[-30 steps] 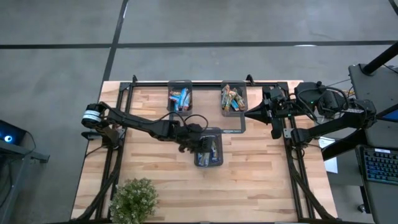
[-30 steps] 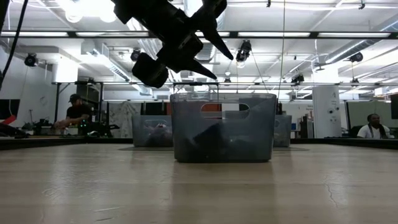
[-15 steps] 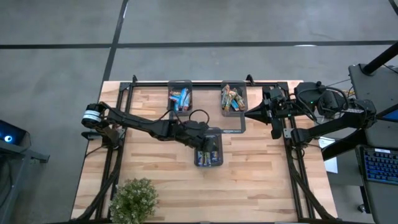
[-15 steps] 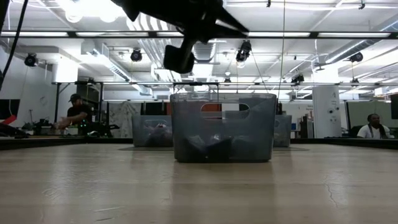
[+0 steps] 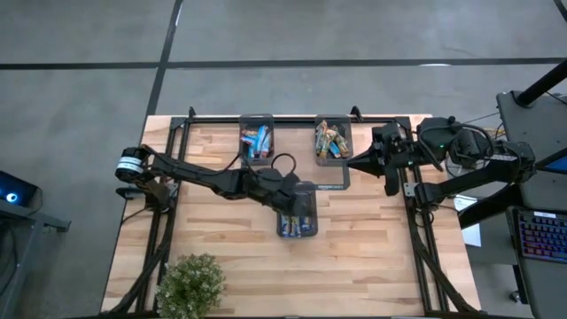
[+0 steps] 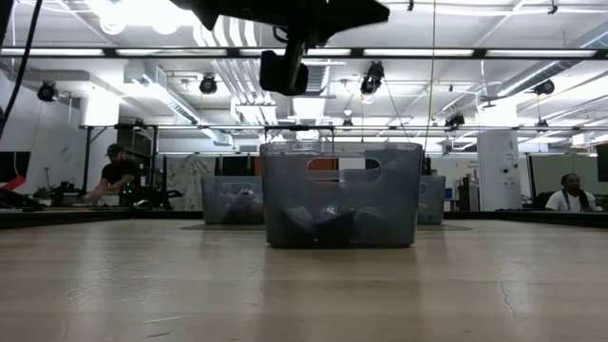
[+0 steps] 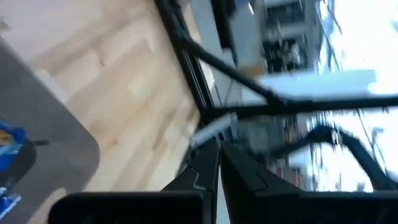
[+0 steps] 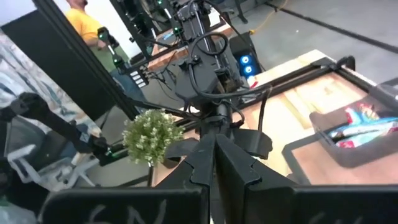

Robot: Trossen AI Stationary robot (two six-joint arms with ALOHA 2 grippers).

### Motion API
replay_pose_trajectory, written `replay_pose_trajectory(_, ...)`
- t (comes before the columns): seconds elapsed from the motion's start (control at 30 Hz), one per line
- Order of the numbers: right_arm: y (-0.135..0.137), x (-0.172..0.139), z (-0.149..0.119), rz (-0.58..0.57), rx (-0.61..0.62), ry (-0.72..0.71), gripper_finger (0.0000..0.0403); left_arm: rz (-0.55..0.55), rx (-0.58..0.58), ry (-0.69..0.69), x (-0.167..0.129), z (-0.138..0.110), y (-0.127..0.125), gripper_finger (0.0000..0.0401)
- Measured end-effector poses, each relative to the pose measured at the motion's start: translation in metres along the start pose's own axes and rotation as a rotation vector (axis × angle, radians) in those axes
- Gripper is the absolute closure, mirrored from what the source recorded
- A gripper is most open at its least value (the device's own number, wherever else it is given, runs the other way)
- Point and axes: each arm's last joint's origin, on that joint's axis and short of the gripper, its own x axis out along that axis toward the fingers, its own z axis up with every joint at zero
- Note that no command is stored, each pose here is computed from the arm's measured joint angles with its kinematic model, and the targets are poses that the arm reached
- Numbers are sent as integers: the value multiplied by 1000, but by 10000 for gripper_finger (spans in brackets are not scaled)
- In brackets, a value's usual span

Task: Pick and place Granola Bars by type
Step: Return to Home Position

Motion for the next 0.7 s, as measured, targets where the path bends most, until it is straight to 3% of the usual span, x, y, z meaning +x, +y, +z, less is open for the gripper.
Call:
replay_pose_trajectory(0.17, 1, 5, 2, 8, 23, -16, 394, -123, 146, 97, -2, -2, -10, 401)
replay_pose_trajectory(0.4, 6, 7, 8, 62, -8, -78, 394, -210, 345, 41, -27, 1, -36, 401)
replay_pose_trajectory(0.5, 6, 3, 6, 48, -93, -72, 394, -233, 463, -2, -47, 1, -51, 401)
replay_pose_trajectory(0.6, 6, -5, 7, 35, -155, -91, 394, -189, 573, -58, -71, 2, -61, 401)
replay_pose_trajectory(0.7, 5, -16, 9, 17, -176, -121, 394, -73, 636, -129, -97, 2, -66, 401)
